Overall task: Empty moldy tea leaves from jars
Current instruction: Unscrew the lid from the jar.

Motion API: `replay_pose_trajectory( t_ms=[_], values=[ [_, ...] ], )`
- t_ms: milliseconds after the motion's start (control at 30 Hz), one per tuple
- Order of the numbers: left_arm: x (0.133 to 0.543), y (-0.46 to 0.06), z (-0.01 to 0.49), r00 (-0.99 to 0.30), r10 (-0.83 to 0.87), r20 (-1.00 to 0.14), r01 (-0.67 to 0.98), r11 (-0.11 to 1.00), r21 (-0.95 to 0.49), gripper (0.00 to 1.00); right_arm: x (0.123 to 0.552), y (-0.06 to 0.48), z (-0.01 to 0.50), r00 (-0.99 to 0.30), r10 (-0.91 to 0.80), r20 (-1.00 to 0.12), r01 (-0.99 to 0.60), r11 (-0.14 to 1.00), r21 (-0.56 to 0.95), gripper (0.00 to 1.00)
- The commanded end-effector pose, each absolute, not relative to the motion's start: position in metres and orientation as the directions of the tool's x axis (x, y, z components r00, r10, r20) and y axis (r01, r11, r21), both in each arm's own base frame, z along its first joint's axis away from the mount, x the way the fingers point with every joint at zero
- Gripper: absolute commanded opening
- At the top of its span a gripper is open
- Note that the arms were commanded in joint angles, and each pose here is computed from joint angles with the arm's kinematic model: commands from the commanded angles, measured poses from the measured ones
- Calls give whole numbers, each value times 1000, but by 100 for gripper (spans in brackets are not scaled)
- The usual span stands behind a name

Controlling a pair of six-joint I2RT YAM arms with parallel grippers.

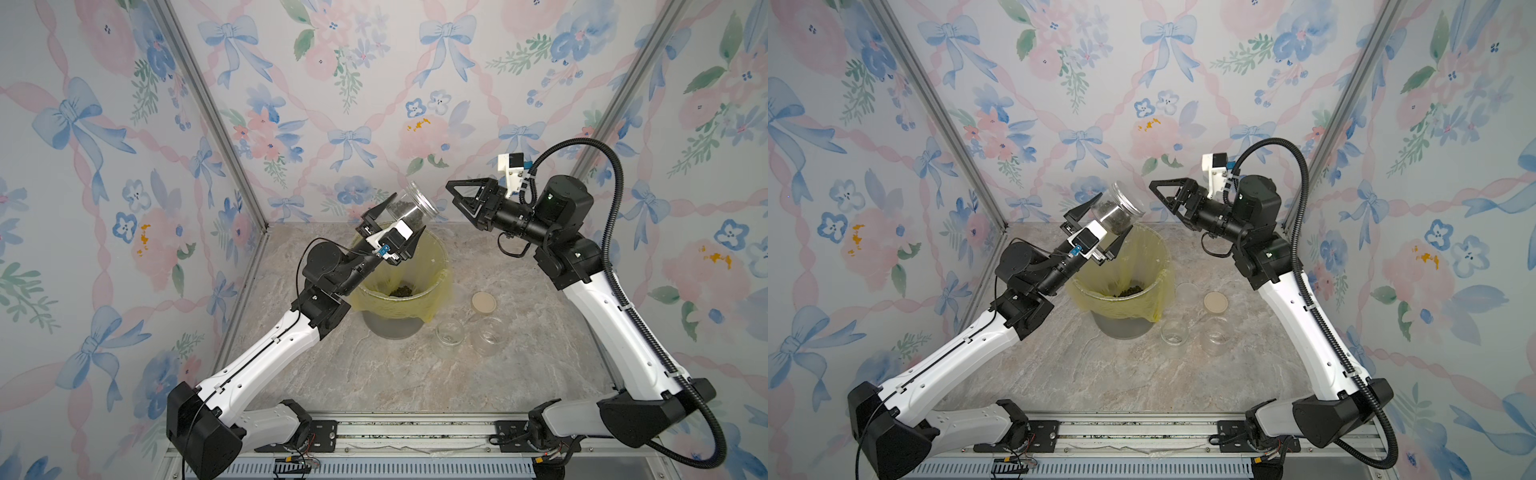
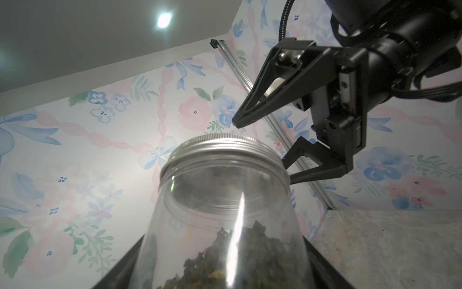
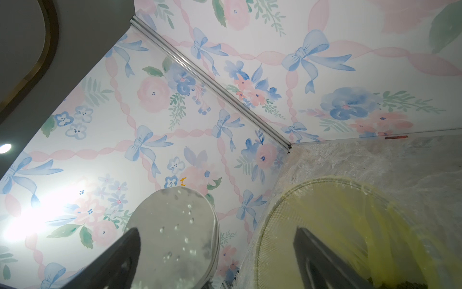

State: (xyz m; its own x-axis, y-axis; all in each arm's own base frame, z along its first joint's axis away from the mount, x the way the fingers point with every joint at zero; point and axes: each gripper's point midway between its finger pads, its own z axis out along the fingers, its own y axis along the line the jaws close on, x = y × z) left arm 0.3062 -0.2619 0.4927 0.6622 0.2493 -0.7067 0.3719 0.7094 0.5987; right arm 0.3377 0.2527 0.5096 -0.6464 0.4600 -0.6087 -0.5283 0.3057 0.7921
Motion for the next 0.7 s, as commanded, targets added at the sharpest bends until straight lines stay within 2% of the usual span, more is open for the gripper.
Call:
replay_pose_trajectory(
  t_ms=[0, 667],
  values=[
    [305, -243, 510, 695, 335, -636, 219, 744, 631, 38, 323, 262, 525, -637, 462, -617, -578, 244, 779, 96],
    [302, -252, 514, 711, 317, -628, 236, 733, 637, 38, 305, 305, 538, -624, 389, -678, -651, 222, 726, 97]
  ],
)
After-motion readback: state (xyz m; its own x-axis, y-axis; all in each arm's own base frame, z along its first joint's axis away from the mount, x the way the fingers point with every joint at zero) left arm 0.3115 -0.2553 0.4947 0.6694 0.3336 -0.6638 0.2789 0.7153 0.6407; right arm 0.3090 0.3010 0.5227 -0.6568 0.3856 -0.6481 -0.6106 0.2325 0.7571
